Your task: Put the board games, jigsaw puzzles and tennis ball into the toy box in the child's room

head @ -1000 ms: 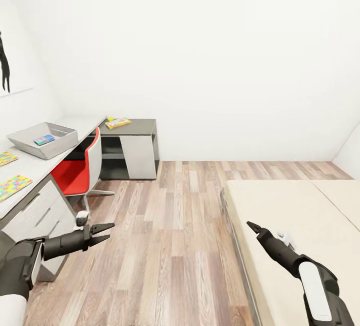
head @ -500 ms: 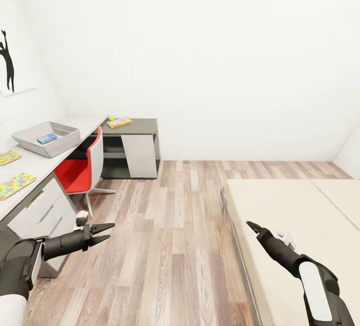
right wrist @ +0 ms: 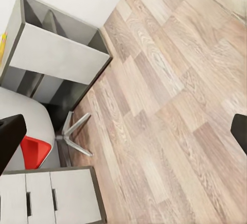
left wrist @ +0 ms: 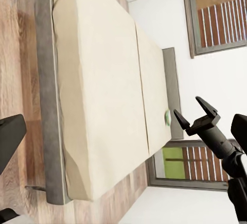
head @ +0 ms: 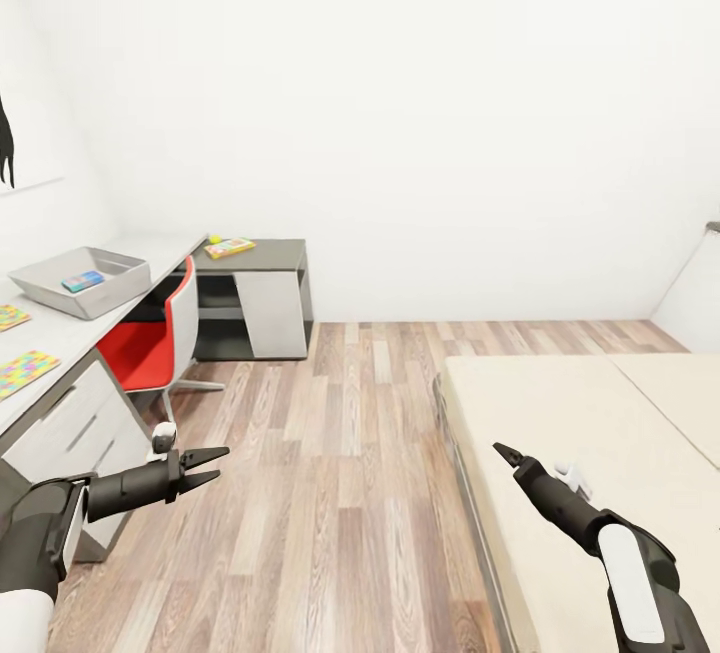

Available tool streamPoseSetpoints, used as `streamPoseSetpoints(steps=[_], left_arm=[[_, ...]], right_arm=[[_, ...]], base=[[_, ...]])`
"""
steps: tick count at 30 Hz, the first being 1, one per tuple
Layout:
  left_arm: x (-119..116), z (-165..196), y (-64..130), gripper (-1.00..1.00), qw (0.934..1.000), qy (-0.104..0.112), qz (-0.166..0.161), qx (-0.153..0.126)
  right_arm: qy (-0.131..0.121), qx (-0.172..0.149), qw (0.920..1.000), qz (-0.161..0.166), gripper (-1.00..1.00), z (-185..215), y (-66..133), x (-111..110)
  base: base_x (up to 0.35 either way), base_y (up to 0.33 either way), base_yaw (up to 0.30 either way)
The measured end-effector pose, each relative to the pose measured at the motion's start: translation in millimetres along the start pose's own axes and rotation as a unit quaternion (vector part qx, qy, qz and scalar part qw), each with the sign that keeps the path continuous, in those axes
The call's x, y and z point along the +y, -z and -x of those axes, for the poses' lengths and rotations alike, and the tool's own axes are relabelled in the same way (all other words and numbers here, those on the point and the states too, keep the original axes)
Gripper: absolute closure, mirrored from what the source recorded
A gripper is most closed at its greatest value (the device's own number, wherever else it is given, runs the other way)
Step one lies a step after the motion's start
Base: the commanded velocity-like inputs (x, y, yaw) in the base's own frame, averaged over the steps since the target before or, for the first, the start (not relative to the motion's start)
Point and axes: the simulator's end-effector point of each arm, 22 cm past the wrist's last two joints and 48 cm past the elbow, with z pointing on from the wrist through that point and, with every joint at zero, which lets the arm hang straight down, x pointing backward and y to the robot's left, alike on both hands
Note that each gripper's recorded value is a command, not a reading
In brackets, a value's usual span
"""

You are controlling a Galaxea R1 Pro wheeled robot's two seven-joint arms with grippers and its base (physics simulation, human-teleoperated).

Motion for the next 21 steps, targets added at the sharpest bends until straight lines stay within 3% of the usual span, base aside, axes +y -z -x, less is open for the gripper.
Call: streamPoseSetpoints(steps=[11, 21], left_arm=[[-1.0, 0.4, 0.4, -1.00, 1.0000, -0.001, 0.000, -0.001], [-1.1, 0.5, 0.4, -1.00, 1.0000, -0.002, -0.001, -0.001]], right_arm=[[0.000, -0.001, 1.0000, 0.001, -1.00, 0.7, 0.5, 1.0], [0.000, -0.001, 1.0000, 0.002, -1.00, 0.6, 0.4, 1.2]], base=[[-0.004, -0.042, -0.037], [-0.091, -0.001, -0.001]])
